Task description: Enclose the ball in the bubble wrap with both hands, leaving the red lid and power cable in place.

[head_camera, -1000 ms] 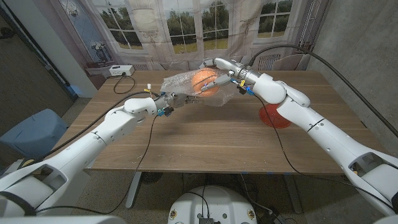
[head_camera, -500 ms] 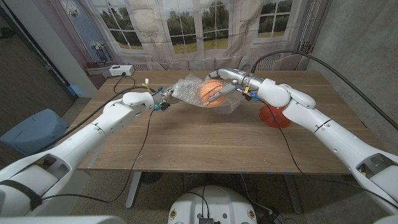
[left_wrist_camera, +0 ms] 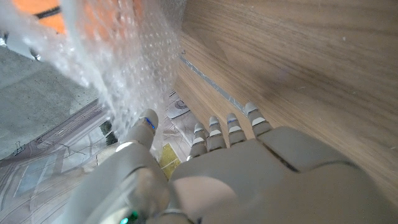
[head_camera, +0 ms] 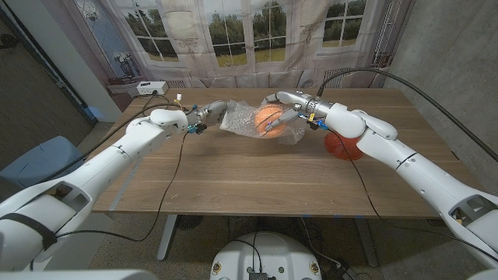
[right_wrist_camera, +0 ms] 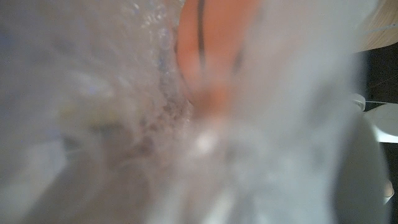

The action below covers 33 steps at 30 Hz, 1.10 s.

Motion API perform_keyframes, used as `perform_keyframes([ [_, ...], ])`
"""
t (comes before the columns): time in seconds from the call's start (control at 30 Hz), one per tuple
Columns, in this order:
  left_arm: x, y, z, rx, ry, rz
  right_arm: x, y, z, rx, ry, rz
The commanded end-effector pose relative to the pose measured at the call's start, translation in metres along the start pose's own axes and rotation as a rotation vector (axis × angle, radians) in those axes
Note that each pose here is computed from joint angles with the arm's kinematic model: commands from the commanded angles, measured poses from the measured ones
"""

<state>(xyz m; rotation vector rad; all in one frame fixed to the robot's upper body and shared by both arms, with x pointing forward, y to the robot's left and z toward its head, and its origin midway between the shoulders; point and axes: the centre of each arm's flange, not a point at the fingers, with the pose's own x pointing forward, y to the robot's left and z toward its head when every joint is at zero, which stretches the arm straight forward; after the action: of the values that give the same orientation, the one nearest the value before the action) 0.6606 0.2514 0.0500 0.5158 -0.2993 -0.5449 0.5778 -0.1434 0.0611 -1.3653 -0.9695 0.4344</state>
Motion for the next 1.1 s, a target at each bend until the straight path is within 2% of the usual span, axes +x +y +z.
perform_keyframes([
  [0.03, 0.003, 0.005, 0.001, 0.001, -0.007, 0.002, 0.004, 0.054, 0.000, -0.040, 0.023, 0.124],
  [0.13, 0.003, 0.005, 0.001, 0.001, -0.009, 0.002, 0.006, 0.067, 0.000, -0.047, 0.019, 0.168],
  [0.3, 0.003, 0.002, 0.003, 0.001, -0.011, -0.001, 0.008, 0.081, -0.004, -0.047, 0.024, 0.210],
  [0.5, 0.001, -0.002, 0.008, 0.005, -0.027, -0.005, 0.007, 0.091, -0.012, -0.045, 0.042, 0.214],
  [0.7, 0.001, -0.005, 0.013, 0.005, -0.039, -0.010, 0.005, 0.100, -0.014, -0.064, 0.044, 0.228],
  [0.9, -0.001, -0.008, 0.014, 0.003, -0.042, -0.009, 0.005, 0.102, -0.014, -0.082, 0.052, 0.240],
  [1.03, -0.003, -0.009, 0.014, 0.003, -0.041, -0.008, 0.005, 0.097, -0.013, -0.084, 0.071, 0.284],
  [1.1, -0.004, -0.010, 0.014, 0.001, -0.042, -0.009, 0.005, 0.093, -0.014, -0.076, 0.075, 0.283],
])
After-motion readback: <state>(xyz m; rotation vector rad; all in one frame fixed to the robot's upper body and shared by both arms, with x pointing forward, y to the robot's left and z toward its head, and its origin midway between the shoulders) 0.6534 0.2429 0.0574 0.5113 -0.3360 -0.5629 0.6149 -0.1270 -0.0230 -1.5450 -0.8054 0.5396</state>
